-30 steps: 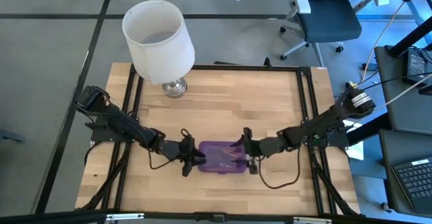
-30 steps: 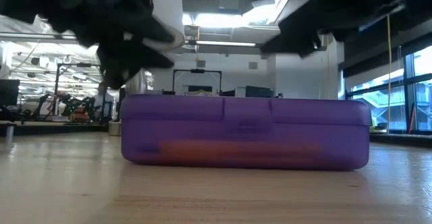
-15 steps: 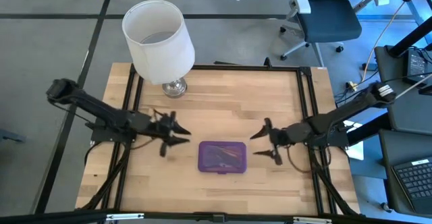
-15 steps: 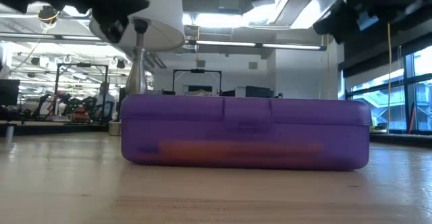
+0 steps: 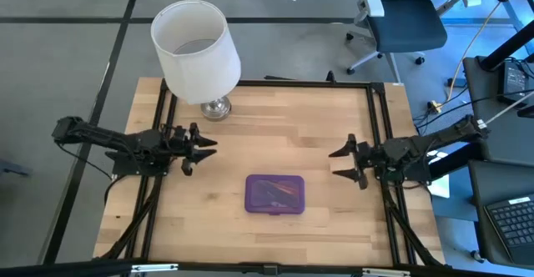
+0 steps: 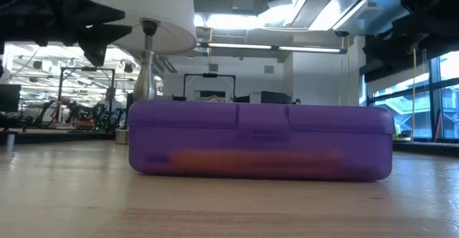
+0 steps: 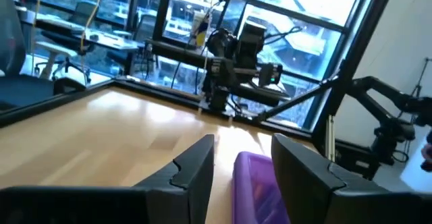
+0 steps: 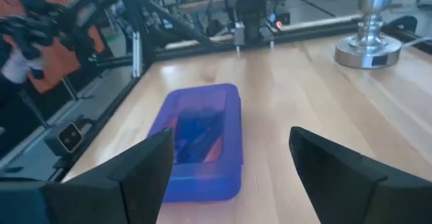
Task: Pick & place school supplies into a supply box
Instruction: Return to Home Position
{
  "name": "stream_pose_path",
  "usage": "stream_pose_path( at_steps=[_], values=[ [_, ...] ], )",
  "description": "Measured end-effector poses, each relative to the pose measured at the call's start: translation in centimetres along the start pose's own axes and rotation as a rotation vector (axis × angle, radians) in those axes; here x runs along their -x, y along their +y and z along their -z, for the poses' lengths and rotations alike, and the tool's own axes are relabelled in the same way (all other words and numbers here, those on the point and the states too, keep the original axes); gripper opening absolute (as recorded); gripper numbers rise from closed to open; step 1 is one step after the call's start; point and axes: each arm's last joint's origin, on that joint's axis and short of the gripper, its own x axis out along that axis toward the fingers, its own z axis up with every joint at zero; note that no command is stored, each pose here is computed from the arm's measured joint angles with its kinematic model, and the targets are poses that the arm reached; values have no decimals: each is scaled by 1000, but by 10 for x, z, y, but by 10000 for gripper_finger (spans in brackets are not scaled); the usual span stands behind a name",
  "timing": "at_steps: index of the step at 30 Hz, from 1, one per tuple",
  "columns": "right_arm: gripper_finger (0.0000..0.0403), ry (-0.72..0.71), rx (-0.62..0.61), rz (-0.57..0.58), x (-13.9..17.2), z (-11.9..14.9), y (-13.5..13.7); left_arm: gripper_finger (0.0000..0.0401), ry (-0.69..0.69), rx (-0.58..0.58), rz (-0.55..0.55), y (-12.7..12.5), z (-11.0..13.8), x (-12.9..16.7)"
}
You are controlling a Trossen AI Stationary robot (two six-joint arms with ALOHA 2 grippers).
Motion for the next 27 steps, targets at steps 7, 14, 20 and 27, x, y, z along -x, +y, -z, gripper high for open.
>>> stream_pose_path(
  at_steps=[7, 14, 20, 27],
  values=[
    [297, -39, 10, 35, 18, 1, -9, 141, -26, -10, -18, 8, -5, 6],
    [297, -70, 12, 44, 30, 0, -12, 141, -45, -21, -20, 15, -9, 11],
    [297, -44, 33, 75, 31, 1, -14, 141, 35, -29, -102, 22, -1, 12],
    [297, -53, 74, 117, 31, 1, -15, 141, 105, -28, -138, 25, 6, 13]
  ],
)
